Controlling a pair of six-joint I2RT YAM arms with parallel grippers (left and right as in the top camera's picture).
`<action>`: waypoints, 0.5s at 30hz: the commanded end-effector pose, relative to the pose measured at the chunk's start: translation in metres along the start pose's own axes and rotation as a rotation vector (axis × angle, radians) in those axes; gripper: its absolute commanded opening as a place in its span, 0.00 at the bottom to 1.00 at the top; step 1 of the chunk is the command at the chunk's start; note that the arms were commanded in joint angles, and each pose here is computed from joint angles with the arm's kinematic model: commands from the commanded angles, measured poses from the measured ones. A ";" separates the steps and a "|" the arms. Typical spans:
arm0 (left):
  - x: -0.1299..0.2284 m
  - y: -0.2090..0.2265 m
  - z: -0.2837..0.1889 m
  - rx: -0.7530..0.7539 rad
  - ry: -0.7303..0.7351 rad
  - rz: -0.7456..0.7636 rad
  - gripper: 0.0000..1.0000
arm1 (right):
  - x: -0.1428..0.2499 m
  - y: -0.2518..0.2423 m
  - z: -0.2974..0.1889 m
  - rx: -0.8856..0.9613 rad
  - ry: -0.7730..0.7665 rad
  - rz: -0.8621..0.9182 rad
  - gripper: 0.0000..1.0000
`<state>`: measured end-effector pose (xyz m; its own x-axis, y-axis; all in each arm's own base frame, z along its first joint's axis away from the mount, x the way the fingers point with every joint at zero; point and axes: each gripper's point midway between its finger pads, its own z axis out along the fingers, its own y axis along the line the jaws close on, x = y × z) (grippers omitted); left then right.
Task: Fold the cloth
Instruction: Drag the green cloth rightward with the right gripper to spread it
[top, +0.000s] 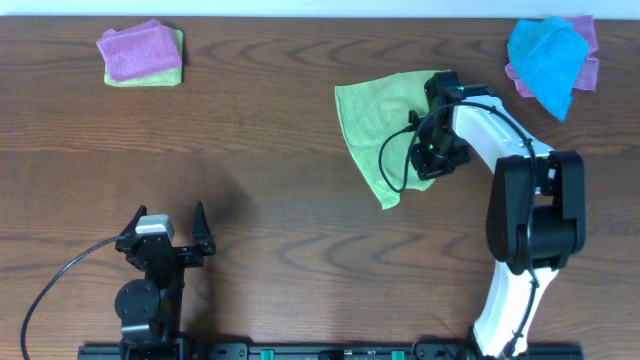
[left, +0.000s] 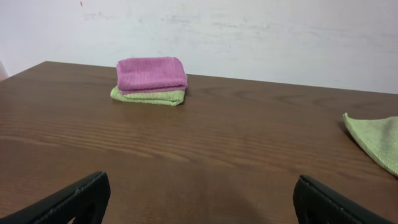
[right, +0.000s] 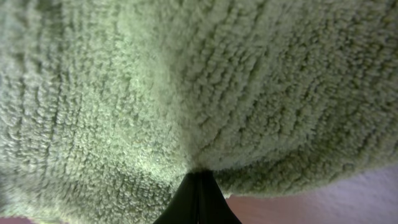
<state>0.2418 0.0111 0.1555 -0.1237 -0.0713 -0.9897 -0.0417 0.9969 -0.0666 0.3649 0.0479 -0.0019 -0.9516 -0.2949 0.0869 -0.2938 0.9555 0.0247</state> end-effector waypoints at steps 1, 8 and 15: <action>0.018 0.002 0.003 -0.007 0.041 0.017 0.95 | 0.010 -0.018 -0.001 0.114 0.045 -0.018 0.02; 0.018 0.002 0.003 -0.007 0.041 0.017 0.95 | 0.026 -0.047 -0.012 0.272 0.106 0.001 0.02; 0.018 0.002 0.003 -0.007 0.041 0.016 0.96 | 0.039 -0.100 -0.036 0.534 0.112 0.170 0.01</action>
<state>0.2418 0.0111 0.1555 -0.1237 -0.0713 -0.9897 -0.0417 0.9969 -0.0666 0.3564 -0.0245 0.0119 -0.9545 -0.2166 0.2050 -0.2758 0.9025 -0.3307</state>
